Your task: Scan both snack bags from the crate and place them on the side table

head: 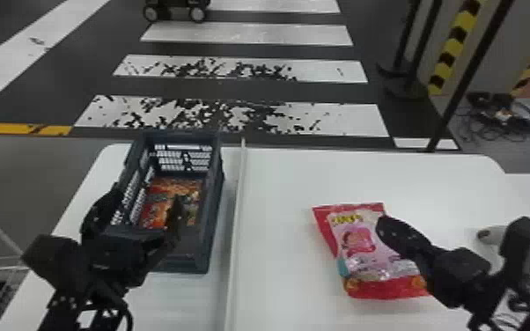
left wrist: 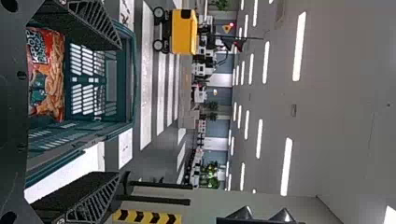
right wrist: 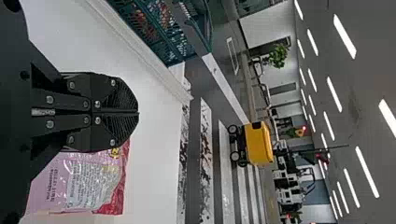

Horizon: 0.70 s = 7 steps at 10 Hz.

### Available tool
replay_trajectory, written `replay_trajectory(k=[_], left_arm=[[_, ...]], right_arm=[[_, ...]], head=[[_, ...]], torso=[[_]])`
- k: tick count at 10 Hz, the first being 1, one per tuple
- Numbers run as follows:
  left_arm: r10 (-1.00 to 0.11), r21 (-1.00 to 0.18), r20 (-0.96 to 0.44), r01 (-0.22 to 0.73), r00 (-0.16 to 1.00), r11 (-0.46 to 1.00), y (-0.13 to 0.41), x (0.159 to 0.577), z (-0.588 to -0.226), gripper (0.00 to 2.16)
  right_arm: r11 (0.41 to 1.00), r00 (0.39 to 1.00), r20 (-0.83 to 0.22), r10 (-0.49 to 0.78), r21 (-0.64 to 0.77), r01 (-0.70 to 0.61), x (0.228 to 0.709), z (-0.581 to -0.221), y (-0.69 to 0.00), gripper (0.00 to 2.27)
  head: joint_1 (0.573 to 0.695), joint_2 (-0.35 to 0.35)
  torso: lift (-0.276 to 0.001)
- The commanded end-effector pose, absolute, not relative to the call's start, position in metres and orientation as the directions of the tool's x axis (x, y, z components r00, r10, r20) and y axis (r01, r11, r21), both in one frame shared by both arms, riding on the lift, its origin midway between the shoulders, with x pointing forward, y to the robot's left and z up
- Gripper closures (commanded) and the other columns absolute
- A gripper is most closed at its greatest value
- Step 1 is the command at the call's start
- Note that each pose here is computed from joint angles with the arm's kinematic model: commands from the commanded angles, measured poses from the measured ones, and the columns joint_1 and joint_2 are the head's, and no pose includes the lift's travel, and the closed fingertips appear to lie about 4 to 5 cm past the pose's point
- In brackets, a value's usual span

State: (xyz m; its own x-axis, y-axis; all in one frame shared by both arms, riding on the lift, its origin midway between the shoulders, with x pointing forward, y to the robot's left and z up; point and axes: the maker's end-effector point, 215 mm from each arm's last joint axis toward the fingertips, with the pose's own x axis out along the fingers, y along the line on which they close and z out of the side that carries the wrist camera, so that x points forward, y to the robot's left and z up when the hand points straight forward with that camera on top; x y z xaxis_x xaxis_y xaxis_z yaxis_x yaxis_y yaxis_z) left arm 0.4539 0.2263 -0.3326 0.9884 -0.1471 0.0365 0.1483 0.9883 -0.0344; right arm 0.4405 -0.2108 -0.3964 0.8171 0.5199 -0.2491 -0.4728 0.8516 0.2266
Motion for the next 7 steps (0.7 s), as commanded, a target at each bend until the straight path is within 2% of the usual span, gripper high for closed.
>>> replay_trajectory(k=[1, 4, 7], left_arm=[[-0.147, -0.034, 0.039, 0.148, 0.988, 0.988, 0.226, 0.455, -0.331, 0.03], [-0.148, -0.036, 0.033, 0.149, 0.989, 0.988, 0.227, 0.455, -0.333, 0.03], [-0.151, -0.037, 0.022, 0.151, 0.988, 0.988, 0.225, 0.455, -0.335, 0.03]], right_arm=[[0.836, 0.801, -0.249, 0.544, 0.247, -0.49, 0.459, -0.407, -0.204, 2.22], [0.814, 0.758, -0.299, 0.58, 0.248, -0.525, 0.484, -0.43, -0.193, 2.22], [0.789, 0.703, -0.359, 0.614, 0.288, -0.542, 0.482, -0.46, -0.176, 2.22]], head=[[0.695, 0.019], [0.695, 0.031], [0.695, 0.048]], torso=[[-0.098], [-0.098], [-0.098]])
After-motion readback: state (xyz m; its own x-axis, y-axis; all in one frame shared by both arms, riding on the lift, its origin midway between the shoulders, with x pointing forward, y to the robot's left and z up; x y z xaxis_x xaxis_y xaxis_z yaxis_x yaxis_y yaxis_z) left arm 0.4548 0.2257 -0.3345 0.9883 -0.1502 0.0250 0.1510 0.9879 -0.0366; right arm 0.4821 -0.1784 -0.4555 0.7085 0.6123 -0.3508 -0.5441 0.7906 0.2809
